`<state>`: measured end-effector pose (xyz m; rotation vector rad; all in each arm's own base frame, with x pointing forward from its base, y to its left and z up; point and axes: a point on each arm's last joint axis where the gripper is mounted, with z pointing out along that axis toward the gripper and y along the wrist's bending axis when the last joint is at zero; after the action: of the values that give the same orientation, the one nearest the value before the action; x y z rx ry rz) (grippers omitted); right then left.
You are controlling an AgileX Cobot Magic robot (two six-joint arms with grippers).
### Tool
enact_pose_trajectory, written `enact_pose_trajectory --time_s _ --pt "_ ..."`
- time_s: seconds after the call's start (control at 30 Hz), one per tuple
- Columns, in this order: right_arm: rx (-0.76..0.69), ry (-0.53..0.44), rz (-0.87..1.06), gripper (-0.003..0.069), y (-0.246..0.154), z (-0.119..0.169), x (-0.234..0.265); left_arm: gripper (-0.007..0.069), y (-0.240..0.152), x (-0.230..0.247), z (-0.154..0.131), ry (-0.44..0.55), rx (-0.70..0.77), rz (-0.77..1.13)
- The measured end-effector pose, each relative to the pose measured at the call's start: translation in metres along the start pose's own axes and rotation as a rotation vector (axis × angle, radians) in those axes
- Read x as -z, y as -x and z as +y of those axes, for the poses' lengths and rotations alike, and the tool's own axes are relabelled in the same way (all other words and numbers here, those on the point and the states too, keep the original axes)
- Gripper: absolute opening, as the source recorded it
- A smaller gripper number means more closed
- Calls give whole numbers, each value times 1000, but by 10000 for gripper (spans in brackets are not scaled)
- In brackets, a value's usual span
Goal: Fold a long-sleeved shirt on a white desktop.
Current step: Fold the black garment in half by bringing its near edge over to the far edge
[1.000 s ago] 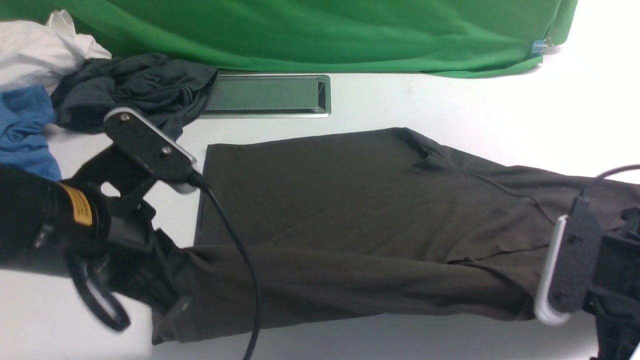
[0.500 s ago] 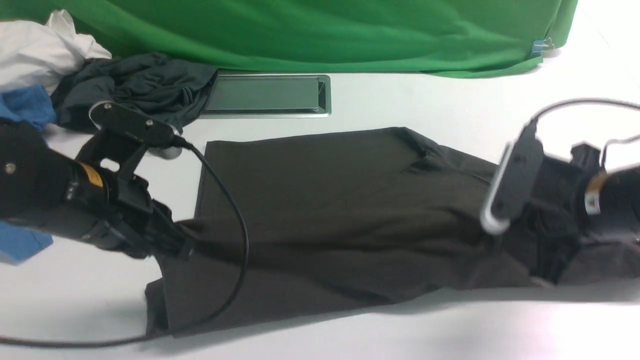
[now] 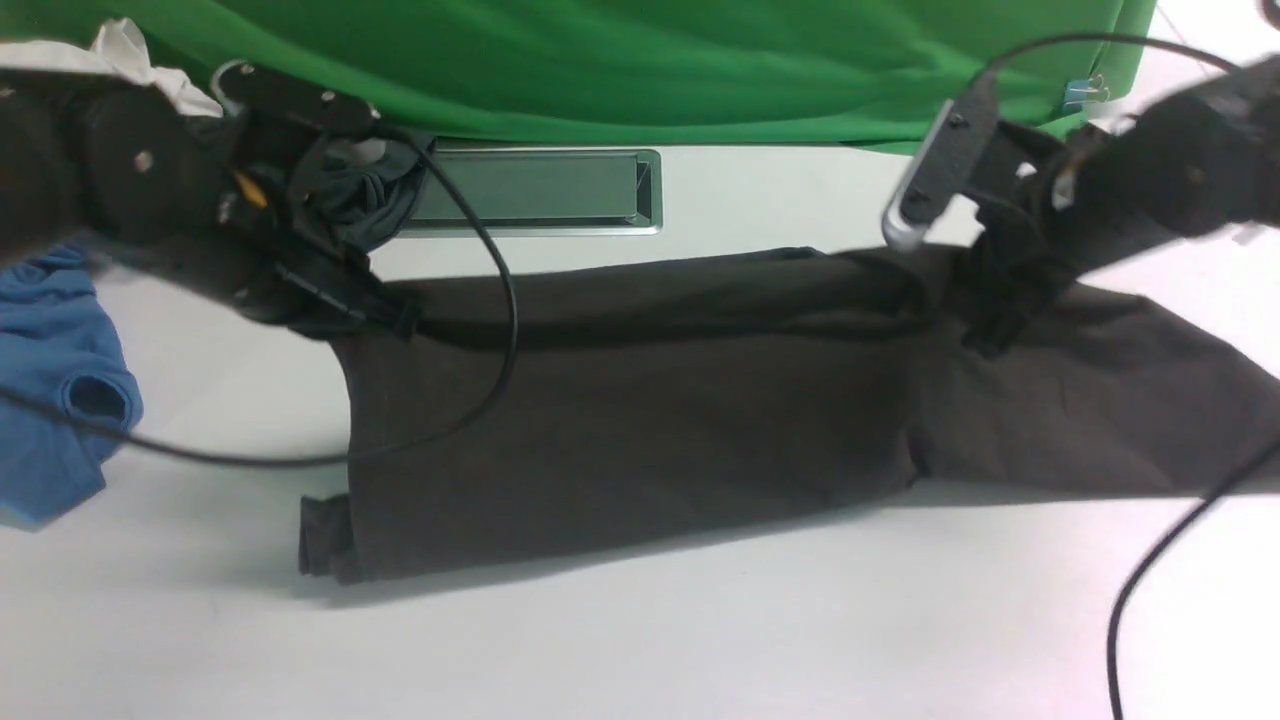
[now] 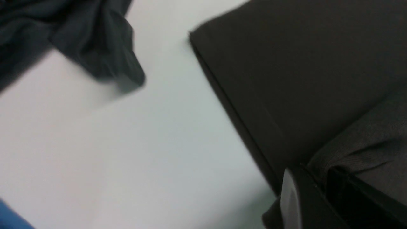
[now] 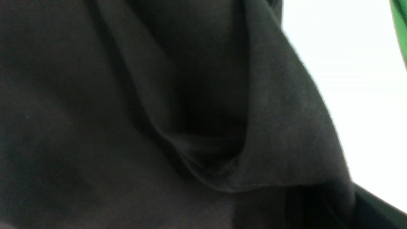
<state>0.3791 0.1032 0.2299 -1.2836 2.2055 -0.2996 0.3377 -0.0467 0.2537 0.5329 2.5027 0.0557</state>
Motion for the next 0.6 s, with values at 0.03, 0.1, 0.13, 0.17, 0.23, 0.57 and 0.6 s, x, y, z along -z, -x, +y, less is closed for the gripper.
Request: enact_pose_trajectory --time_s 0.03,0.1,0.13,0.17,0.23,0.57,0.6 --pt "-10 1 1 48 3 -5 -8 56 5 -8 5 5 9 4" --pt "-36 2 2 48 5 -14 -22 56 11 -20 15 18 26 0" --pt "-54 7 3 48 6 -19 -32 56 15 -27 21 27 36 -7" --pt "-69 11 6 48 6 -21 -39 56 17 -32 24 28 47 -10" --pt "-86 15 11 48 4 -24 -52 56 21 -43 27 30 53 -16" --pt "-142 -33 -20 375 0 -36 -80 116 30 -94 36 51 39 -29" --pt "-153 -40 -26 420 1 -38 -80 140 30 -95 37 56 34 -39"
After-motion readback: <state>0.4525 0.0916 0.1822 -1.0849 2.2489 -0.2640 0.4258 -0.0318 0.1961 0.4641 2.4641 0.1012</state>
